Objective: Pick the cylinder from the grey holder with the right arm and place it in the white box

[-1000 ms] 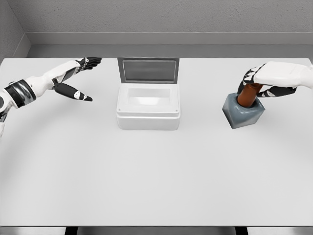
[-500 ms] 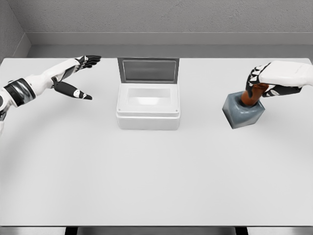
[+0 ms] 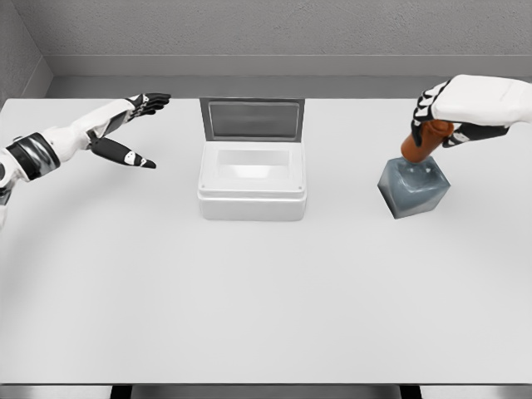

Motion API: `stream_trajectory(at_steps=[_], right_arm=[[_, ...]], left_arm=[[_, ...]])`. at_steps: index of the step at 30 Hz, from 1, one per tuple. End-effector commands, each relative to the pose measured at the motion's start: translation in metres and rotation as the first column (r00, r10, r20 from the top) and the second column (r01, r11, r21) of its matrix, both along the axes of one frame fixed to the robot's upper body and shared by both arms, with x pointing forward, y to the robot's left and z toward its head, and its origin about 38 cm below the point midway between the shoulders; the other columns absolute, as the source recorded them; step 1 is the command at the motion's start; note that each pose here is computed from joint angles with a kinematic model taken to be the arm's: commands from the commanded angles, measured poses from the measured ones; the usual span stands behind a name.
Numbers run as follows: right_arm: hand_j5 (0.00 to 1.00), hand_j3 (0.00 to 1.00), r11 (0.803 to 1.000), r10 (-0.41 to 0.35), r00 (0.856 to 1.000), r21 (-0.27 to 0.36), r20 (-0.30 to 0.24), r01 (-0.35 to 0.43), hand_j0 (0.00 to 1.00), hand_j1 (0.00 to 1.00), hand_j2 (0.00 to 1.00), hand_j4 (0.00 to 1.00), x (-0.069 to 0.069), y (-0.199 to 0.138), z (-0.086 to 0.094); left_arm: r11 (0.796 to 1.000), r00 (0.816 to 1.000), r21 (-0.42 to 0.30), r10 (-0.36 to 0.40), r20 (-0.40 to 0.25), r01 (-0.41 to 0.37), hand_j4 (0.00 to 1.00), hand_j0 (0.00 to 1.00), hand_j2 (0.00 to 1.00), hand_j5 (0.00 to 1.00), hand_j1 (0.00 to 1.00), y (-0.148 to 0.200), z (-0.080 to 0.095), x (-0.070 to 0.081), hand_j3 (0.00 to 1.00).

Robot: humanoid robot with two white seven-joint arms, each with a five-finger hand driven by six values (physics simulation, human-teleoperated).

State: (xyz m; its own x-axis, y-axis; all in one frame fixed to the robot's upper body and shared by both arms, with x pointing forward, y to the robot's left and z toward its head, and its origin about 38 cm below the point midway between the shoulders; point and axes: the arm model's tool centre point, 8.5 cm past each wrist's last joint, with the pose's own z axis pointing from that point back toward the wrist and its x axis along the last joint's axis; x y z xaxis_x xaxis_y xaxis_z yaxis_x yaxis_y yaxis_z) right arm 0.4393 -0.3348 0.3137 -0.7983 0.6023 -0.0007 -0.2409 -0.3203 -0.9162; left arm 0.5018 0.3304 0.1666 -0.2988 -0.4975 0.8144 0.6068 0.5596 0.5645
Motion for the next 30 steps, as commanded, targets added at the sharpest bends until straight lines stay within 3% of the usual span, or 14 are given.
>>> stream_trajectory(at_steps=[1,30], right_arm=[[0.39,0.39,1.000,0.011,1.000,0.006,0.002,-0.011,0.39,0.39,0.39,0.39,-0.001,0.004,0.001],[0.39,0.39,0.982,0.169,0.985,0.076,0.041,-0.172,0.39,0.39,0.39,0.39,-0.001,0.071,0.005]], left_arm=[[1.000,1.000,-0.009,-0.001,-0.001,0.001,1.00,1.00,1.00,1.00,1.00,-0.001,0.000,0.000,1.00],[1.000,1.000,-0.013,-0.007,0.011,0.007,1.00,1.00,1.00,1.00,1.00,-0.003,0.004,0.000,1.00]])
